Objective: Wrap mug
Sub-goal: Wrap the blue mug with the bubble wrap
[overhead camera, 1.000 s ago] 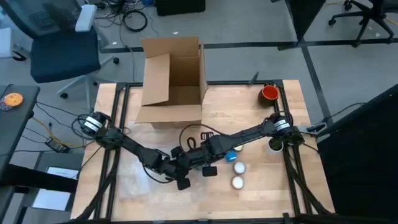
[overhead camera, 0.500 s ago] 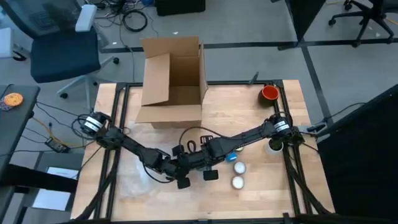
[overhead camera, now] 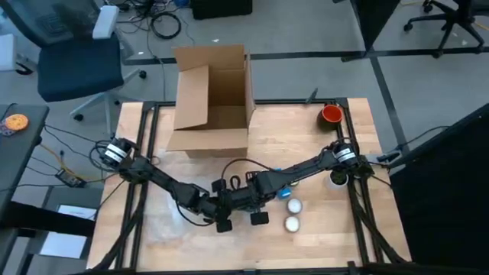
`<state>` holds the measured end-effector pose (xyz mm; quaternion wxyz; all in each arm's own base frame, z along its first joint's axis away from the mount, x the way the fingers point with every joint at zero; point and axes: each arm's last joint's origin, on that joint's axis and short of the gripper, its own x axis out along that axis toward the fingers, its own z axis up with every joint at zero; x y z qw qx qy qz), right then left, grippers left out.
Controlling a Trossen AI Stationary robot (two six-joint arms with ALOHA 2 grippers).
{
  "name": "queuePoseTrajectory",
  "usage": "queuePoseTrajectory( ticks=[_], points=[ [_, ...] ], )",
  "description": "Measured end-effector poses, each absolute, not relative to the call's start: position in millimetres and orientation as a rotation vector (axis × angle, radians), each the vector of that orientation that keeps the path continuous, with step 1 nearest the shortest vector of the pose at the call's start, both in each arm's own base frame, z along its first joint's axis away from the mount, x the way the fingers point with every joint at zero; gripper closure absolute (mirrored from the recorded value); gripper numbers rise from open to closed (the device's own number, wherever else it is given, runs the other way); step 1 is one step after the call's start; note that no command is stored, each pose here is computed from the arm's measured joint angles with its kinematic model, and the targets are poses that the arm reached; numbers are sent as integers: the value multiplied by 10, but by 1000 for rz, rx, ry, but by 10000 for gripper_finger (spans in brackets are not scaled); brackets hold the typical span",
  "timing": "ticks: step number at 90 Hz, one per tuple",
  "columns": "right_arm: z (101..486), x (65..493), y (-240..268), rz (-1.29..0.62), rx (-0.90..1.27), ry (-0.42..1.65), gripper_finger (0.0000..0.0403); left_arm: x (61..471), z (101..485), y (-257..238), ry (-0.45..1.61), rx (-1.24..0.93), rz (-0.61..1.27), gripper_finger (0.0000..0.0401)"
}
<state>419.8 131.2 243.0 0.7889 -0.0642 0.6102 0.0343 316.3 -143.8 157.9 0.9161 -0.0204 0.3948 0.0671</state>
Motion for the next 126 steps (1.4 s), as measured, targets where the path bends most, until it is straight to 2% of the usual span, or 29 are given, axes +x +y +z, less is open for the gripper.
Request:
queuePoseTrajectory(
  ticks=[15, 26, 66, 89, 107, 126],
  points=[
    [2745, 4155, 1300, 46, -165, 1313, 403, 3172, 1587, -1443, 801, -46, 134, 401],
    [2793, 4092, 1279, 18, -156, 1366, 403, 3173, 1587, -1443, 800, -47, 134, 401],
    [2252, 4092, 1301, 55, -126, 1422, 403, 3230, 1621, -1475, 731, -35, 101, 401],
    [2179, 4078, 1300, 65, -131, 1434, 403, 3294, 1453, -1528, 723, -6, 88, 401],
    [2366, 4120, 1326, 86, -144, 1390, 403, 3250, 1452, -1525, 773, 41, 55, 401],
    [2771, 4041, 1450, 5, -246, 1341, 403, 3043, 1787, -1679, 872, 117, -79, 401]
  ],
)
